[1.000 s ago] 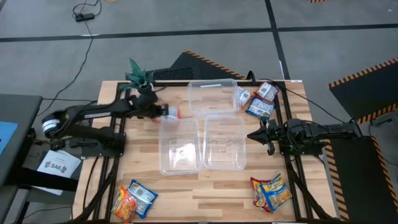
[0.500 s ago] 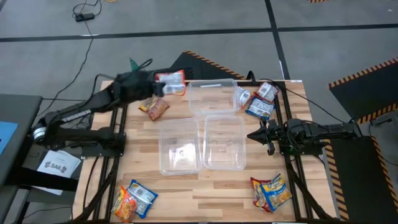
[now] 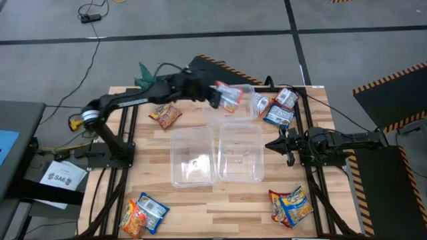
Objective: Sort Maruchan noodles
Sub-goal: Put the top left orange noodle pack into the top transparent bin, then put the top orange noodle pack into the top transparent bin
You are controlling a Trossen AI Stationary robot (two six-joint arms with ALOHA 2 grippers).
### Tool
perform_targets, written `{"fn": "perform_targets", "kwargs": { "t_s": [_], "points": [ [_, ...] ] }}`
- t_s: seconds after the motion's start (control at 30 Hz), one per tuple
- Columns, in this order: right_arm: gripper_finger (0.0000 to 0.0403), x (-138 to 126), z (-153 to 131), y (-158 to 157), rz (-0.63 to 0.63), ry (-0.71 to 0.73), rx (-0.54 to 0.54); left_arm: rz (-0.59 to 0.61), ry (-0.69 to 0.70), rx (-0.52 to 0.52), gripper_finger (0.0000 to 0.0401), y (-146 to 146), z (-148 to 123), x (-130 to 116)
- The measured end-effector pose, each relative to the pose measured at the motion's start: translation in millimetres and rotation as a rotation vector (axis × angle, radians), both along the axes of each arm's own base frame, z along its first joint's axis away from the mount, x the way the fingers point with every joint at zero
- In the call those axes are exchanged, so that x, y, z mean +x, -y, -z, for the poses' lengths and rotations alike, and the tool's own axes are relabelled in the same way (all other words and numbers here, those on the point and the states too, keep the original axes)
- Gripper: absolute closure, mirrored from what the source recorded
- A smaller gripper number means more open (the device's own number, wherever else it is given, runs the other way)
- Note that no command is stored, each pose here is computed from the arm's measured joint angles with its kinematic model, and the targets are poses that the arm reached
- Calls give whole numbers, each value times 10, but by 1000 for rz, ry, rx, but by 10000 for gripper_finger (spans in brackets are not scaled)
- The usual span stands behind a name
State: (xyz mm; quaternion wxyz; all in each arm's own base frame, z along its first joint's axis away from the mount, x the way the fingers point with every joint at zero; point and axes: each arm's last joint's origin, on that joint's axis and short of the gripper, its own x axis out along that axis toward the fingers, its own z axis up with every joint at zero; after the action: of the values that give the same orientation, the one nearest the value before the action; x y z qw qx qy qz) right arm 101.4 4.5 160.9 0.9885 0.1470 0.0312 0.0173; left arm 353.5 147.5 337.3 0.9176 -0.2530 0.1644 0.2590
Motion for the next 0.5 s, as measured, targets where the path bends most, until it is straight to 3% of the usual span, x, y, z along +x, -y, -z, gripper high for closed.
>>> {"fn": "perform_targets", "kwargs": {
  "t_s": [0.17,0.33,0.43,0.5],
  "points": [
    [358,0,1,0,0,-1,0,8,-89,-2,351,-21,109,224],
    [358,0,0,0,0,0,0,41,-73,-20,266,-39,83,273],
    [358,0,0,0,0,0,0,75,-36,-61,213,-46,-40,221],
    [358,0,0,0,0,0,0,145,45,-71,189,-72,-265,123]
  ]
}}
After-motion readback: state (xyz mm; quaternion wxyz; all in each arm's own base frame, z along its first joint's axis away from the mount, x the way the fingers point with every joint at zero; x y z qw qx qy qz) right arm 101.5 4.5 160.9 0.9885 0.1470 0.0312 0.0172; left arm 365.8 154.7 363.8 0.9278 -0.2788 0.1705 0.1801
